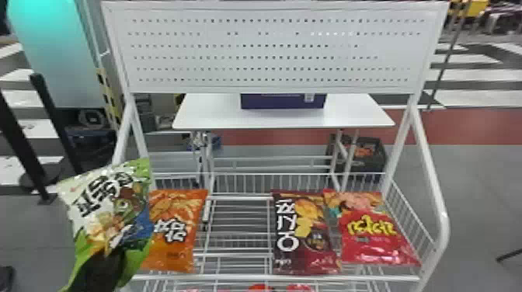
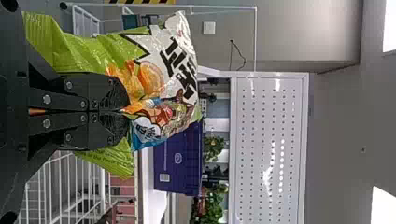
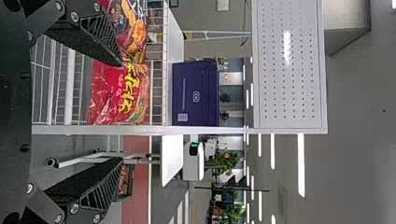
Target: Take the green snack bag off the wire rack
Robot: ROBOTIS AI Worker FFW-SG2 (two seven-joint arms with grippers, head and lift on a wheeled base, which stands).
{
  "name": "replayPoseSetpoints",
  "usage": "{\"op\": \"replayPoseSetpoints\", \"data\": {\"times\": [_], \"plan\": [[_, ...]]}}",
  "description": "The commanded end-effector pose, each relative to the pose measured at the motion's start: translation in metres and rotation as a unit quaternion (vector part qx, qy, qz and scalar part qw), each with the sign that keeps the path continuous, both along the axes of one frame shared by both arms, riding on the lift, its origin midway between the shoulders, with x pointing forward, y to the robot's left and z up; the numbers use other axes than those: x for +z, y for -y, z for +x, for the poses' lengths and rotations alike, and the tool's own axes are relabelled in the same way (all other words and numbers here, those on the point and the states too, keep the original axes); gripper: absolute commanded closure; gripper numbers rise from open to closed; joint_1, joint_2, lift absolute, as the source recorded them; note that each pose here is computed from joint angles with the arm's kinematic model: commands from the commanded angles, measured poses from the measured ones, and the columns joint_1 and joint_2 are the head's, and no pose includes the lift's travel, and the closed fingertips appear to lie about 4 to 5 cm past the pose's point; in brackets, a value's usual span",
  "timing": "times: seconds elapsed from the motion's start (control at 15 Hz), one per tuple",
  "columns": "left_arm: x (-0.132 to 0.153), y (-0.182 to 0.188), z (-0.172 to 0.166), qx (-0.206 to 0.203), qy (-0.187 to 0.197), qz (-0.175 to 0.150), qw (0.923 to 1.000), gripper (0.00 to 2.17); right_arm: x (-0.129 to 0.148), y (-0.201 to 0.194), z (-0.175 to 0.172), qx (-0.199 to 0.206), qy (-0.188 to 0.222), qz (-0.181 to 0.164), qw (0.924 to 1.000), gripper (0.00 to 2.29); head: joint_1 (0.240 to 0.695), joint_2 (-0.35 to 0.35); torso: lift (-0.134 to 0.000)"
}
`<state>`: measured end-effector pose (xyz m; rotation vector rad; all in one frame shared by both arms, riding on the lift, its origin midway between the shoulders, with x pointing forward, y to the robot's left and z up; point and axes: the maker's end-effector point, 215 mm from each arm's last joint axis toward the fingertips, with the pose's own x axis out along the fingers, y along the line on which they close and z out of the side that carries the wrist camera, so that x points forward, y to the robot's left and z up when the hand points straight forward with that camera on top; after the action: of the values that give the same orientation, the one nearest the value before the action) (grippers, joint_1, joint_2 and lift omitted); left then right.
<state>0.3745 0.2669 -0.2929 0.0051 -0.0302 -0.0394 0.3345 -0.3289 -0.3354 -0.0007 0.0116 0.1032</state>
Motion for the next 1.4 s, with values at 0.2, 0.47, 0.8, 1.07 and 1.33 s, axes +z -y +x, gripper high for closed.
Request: {"op": "replayPoseSetpoints", "data": {"times": [0.2, 0.47, 0.8, 1.07, 1.33], "plan": [[0.001, -0.018, -0.031, 0.008, 0.007, 0.003, 0.9999, 1.79, -0.001, 0.000, -0.001, 0.002, -0.002, -0.001, 1.0000, 0.17, 0.499, 0.000, 0.000], [0.006, -0.027, -0.043, 0.009, 0.014, -0.003, 0.9999, 1.79, 0.000, 0.000, -0.002, 0.003, -0.002, -0.002, 1.0000, 0.17, 0.499, 0.000, 0.000], [0.007, -0.026, -0.045, 0.007, 0.016, -0.005, 0.9998, 1.79, 0.004, -0.003, -0.002, 0.005, 0.001, -0.002, 1.0000, 0.17, 0.499, 0.000, 0.000], [0.007, -0.026, -0.045, 0.008, 0.017, -0.006, 0.9998, 1.79, 0.007, 0.000, -0.003, 0.003, 0.003, -0.003, 1.0000, 0.17, 0.499, 0.000, 0.000], [0.005, -0.028, -0.046, 0.009, 0.017, -0.005, 0.9998, 1.79, 0.009, 0.000, -0.006, 0.002, 0.004, -0.004, 1.0000, 0.17, 0.499, 0.000, 0.000]]}}
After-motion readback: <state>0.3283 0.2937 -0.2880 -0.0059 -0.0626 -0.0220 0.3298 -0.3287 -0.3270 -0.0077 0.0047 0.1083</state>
